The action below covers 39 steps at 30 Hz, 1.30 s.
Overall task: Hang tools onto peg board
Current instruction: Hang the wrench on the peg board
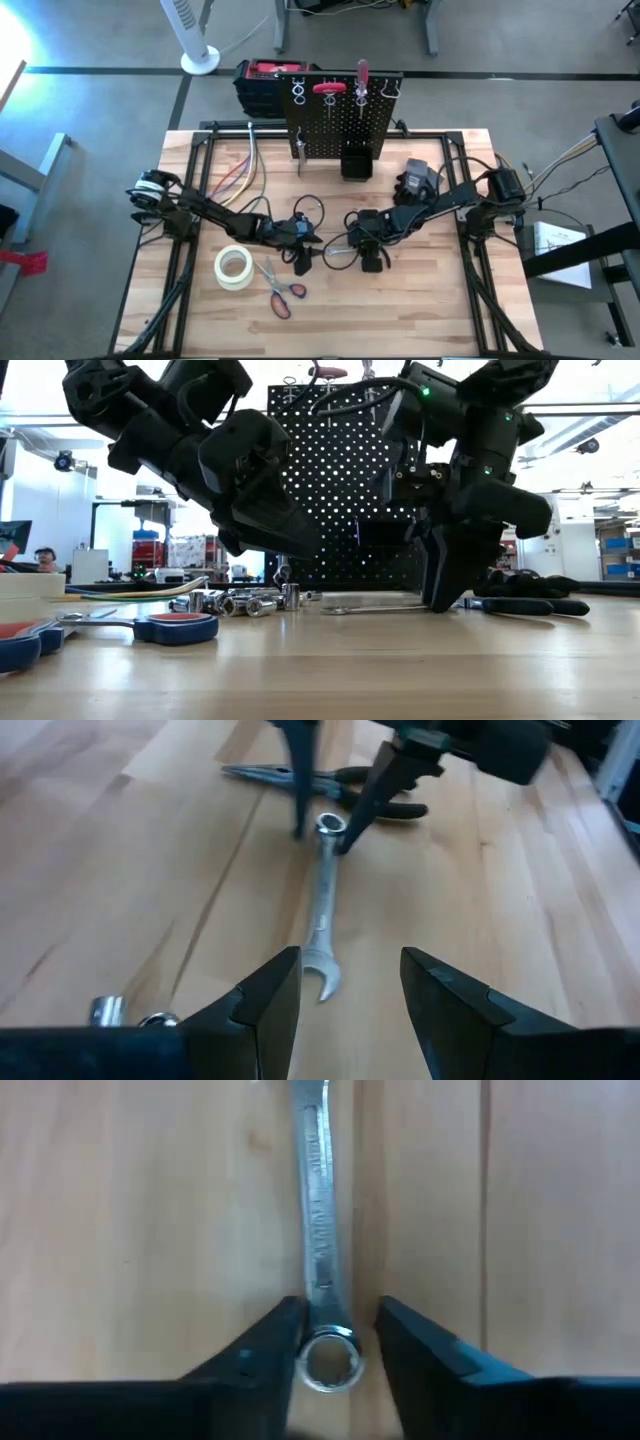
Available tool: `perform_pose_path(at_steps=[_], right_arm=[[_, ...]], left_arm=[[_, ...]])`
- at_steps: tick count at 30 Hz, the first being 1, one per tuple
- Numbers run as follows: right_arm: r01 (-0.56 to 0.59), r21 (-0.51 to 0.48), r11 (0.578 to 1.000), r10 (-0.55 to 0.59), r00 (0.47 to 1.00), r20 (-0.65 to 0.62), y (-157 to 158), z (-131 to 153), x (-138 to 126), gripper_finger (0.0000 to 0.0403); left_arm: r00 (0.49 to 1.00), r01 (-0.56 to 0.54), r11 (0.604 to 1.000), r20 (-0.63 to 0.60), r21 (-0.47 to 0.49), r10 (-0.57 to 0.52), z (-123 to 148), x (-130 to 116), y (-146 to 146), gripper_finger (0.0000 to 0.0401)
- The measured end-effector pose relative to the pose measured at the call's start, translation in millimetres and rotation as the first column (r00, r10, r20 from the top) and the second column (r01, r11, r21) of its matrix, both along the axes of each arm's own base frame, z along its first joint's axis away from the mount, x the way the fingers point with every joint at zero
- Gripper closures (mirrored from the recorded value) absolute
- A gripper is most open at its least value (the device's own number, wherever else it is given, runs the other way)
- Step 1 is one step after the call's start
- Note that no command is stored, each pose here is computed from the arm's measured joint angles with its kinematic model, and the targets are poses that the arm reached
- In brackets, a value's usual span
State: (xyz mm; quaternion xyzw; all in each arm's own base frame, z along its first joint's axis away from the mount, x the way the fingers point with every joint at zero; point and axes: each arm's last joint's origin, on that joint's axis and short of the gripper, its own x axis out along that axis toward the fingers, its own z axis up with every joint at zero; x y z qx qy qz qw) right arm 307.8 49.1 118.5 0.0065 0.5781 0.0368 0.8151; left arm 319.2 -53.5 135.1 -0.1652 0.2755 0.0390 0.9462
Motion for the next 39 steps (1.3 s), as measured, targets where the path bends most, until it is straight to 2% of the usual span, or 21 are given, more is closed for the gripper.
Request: perform_pose_path(at_steps=[3,5,11,14,19,22,27,31,34,39], right_arm=[[-0.018,0.008,1.0,0.018,1.0,-0.003,0.5,-1.8,0.4,0.0363],[-0.037,0.004,0.999,0.037,0.999,0.001,0.8,-1.7,1.6,0.0387],[-0.105,-0.044,0.993,0.106,0.994,0.02,8.6,7.4,5.2,0.0398],[-0.141,-0.122,0.982,0.147,0.989,0.035,18.9,19.0,7.7,0.0401],[-0.176,-0.291,0.94,0.195,0.98,0.037,37.8,41.5,12.9,0.0399],[-0.186,-0.306,0.934,0.205,0.978,0.032,44.8,50.0,14.7,0.04],[-0.061,-0.256,0.965,0.092,0.99,0.109,48.1,63.0,20.1,0.0401],[0.039,-0.352,0.935,0.014,0.989,0.146,57.4,56.4,9.7,0.0402],[0.076,-0.403,0.912,0.006,0.98,0.199,71.5,44.1,-2.2,0.0402],[0.079,-0.389,0.918,0.055,0.945,0.323,98.1,27.4,-18.2,0.0398]], left_arm=[[1.0,-0.004,1.0,0.003,0.008,0.004,0.5,0.4,0.1,0.0237],[1.0,-0.004,1.0,0.008,0.008,0.004,1.5,1.3,0.1,0.0237],[1.0,0.0,1.0,0.003,0.01,0.0,0.4,0.2,-0.7,0.0237],[1.0,0.012,1.0,0.013,0.026,-0.013,1.0,0.4,-1.1,0.0237],[0.993,0.041,0.997,0.106,0.072,-0.049,9.0,4.8,-1.8,0.0237],[0.986,0.051,0.994,0.153,0.094,-0.065,13.2,6.8,-2.3,0.0237],[0.985,0.044,0.995,0.164,0.092,-0.059,15.9,8.7,-2.5,0.0237],[0.984,0.046,0.994,0.164,0.102,-0.062,15.7,8.3,-3.4,0.0237],[0.986,0.053,0.992,0.148,0.115,-0.07,10.4,8.5,-4.1,0.0237],[0.992,0.051,0.993,0.109,0.105,-0.062,-10.3,17.3,-5.6,0.0237]])
